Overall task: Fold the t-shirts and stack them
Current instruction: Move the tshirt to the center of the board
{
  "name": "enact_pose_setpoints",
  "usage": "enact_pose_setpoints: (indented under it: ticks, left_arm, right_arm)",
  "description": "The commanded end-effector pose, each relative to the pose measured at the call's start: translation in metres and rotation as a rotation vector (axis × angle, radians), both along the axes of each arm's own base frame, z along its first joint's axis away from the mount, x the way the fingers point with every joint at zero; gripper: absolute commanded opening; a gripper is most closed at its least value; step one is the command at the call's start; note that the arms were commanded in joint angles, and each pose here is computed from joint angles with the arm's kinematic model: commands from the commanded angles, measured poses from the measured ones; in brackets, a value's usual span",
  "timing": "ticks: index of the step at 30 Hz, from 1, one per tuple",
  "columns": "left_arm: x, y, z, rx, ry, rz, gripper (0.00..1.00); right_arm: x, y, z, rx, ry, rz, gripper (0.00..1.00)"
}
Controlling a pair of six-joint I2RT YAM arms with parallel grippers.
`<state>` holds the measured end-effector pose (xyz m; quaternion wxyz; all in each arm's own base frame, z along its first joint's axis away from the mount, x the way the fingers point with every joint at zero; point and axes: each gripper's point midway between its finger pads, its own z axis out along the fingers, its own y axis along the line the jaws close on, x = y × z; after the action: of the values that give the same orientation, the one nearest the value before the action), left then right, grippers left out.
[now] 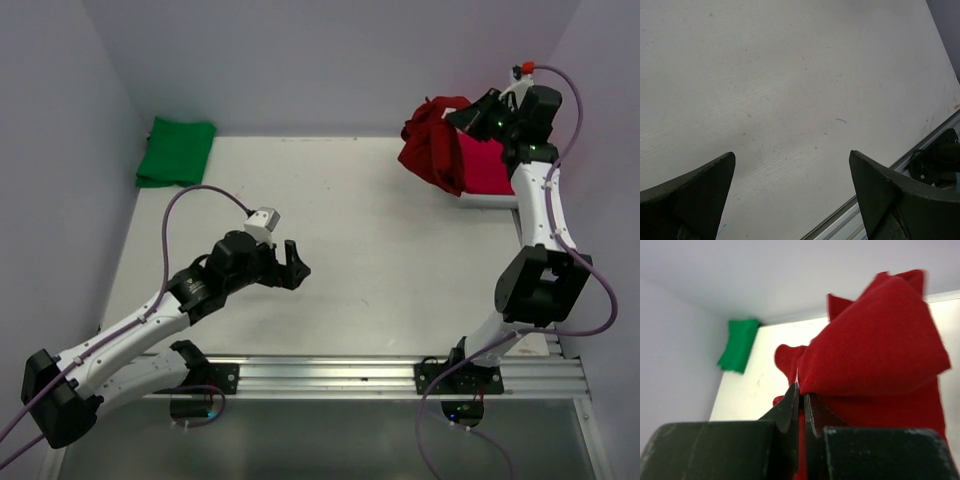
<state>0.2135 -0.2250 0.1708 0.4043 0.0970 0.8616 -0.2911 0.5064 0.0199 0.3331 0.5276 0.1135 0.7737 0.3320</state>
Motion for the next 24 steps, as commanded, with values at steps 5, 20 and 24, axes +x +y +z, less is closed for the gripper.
enact_pose_setpoints:
  ticks: [5, 20, 24]
  left_arm:
    - [0.013, 0.018, 0.032, -0.02, -0.108, 0.117, 1.0]
    - [0.009, 0.125, 0.126, -0.105, -0.299, 0.589, 1.0]
    - [-0.001, 0.143, 0.135, -0.117, -0.317, 0.633, 1.0]
  right_arm:
    - [-0.09, 0.113, 0.064, 0.021, -0.154, 0.448, 0.0]
    - [-0.224, 0.264, -0.011, 0.001, 0.069, 0.909, 0.0]
    - [-0.241, 0.299, -0.04, -0.05, 0.119, 0.968, 0.0]
